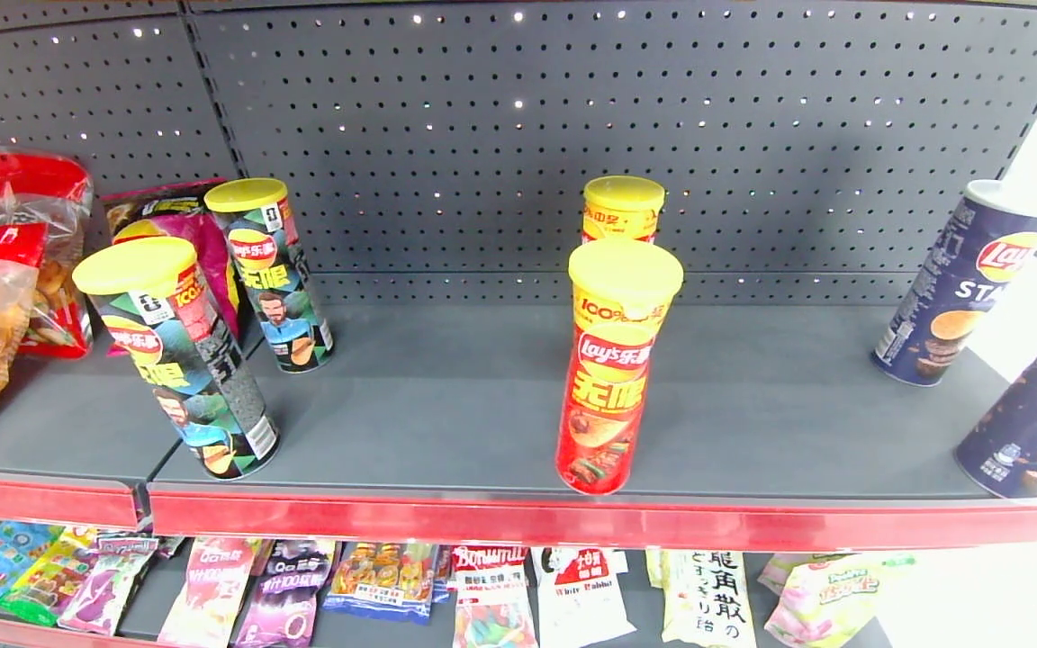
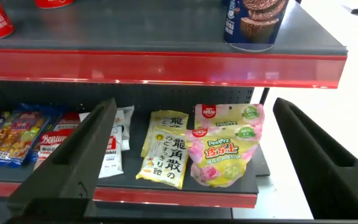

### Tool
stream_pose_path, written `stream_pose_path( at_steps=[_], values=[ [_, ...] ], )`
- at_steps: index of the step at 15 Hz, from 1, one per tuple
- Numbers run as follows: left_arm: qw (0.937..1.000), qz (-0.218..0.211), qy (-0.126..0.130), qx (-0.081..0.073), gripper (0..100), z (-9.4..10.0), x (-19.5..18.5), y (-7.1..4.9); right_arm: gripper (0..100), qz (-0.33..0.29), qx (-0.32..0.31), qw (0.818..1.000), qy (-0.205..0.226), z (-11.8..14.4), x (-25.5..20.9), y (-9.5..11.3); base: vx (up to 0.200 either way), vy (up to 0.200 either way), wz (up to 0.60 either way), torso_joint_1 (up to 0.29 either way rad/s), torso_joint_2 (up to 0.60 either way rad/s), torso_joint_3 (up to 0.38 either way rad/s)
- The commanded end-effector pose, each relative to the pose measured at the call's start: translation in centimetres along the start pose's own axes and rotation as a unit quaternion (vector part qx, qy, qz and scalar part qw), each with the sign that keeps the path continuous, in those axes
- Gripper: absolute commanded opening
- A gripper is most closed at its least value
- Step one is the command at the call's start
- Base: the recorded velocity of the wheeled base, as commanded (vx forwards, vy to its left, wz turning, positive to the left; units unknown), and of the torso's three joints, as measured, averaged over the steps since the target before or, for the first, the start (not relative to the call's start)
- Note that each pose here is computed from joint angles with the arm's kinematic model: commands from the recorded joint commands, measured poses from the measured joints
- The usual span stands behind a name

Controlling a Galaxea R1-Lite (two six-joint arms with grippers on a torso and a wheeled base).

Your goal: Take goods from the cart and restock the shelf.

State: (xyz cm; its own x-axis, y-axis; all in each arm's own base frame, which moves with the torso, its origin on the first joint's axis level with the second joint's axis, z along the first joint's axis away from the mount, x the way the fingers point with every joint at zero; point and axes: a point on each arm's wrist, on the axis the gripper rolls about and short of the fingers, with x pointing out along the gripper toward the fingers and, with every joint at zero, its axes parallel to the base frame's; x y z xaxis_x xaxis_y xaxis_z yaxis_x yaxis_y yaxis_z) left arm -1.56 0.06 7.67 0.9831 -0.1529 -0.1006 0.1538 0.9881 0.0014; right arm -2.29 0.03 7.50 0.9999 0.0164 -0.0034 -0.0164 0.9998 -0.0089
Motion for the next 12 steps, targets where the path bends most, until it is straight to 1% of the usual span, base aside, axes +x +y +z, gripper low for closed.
stream_pose_path(
  at_steps=[1,12],
  values=[
    [1.0,0.0,0.001,0.001,100,0.0,0.01,0.0,100,0.0,0.001,1.0,0.001,0.0,0.01,0.0,0.0,0.0,0.0,0.0,0.0,0.0],
    [1.0,0.0,0.001,0.001,100,0.0,0.01,0.0,100,-0.001,0.0,1.0,0.001,0.0,0.01,0.0,0.0,0.0,0.0,0.0,0.0,0.0]
  ],
)
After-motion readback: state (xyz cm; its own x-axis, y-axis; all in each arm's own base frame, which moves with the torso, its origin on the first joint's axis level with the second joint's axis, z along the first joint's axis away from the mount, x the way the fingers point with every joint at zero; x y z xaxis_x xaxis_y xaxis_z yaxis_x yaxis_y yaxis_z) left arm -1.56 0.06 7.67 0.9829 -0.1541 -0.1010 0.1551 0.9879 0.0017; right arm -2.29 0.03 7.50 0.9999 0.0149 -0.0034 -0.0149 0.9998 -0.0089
